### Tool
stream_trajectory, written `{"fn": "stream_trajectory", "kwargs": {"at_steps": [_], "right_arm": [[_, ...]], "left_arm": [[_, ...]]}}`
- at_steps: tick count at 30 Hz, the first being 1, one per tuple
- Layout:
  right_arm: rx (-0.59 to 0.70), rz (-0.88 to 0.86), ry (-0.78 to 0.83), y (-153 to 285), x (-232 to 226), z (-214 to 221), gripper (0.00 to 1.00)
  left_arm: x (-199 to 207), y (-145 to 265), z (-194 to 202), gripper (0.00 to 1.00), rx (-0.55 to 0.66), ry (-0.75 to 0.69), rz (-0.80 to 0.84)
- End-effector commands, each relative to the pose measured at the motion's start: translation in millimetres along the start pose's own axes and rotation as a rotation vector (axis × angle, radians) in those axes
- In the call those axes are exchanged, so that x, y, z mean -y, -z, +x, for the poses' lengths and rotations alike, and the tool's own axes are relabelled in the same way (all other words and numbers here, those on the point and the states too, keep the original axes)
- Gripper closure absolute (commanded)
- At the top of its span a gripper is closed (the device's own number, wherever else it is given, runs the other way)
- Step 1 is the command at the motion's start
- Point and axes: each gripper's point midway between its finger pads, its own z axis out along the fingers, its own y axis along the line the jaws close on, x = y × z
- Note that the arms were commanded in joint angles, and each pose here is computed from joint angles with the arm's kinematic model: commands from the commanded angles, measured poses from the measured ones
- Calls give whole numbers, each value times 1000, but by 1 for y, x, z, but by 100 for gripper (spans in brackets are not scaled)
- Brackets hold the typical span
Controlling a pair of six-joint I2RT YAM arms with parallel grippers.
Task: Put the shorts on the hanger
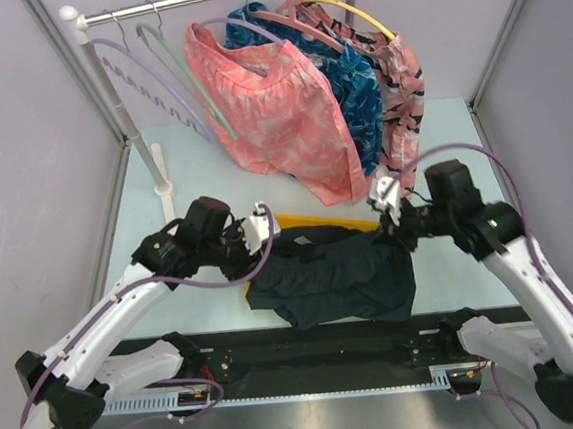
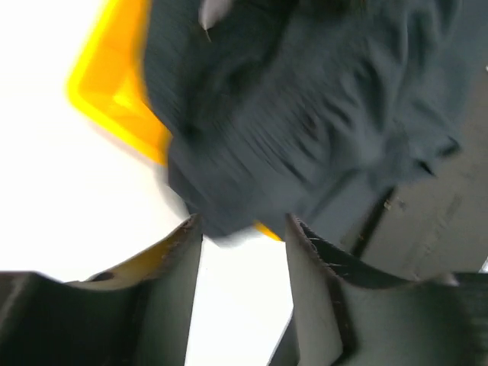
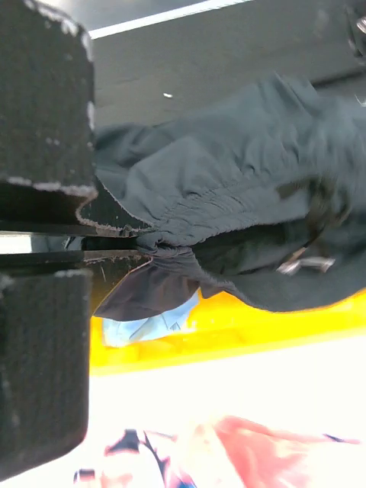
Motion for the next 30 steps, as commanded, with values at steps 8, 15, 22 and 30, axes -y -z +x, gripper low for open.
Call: {"fn": "stream_trajectory", "kwargs": {"at_steps": [8,15,22,30], "right_arm": [[-77,-179,516,57,-86,42,100],[-80,-224,589,59,-97,44,100],[-83,-214,614,55,-95,39,100],[-82,-207,595,55,-99,38,100]], "left_arm": [[18,12,-22,26,140,-194,92],[-22,-11,-90,24,163,-205,80],[-11,-59,-117,4,56,-267,372],[-6,-115,-94,4,-46,-258,468]]}}
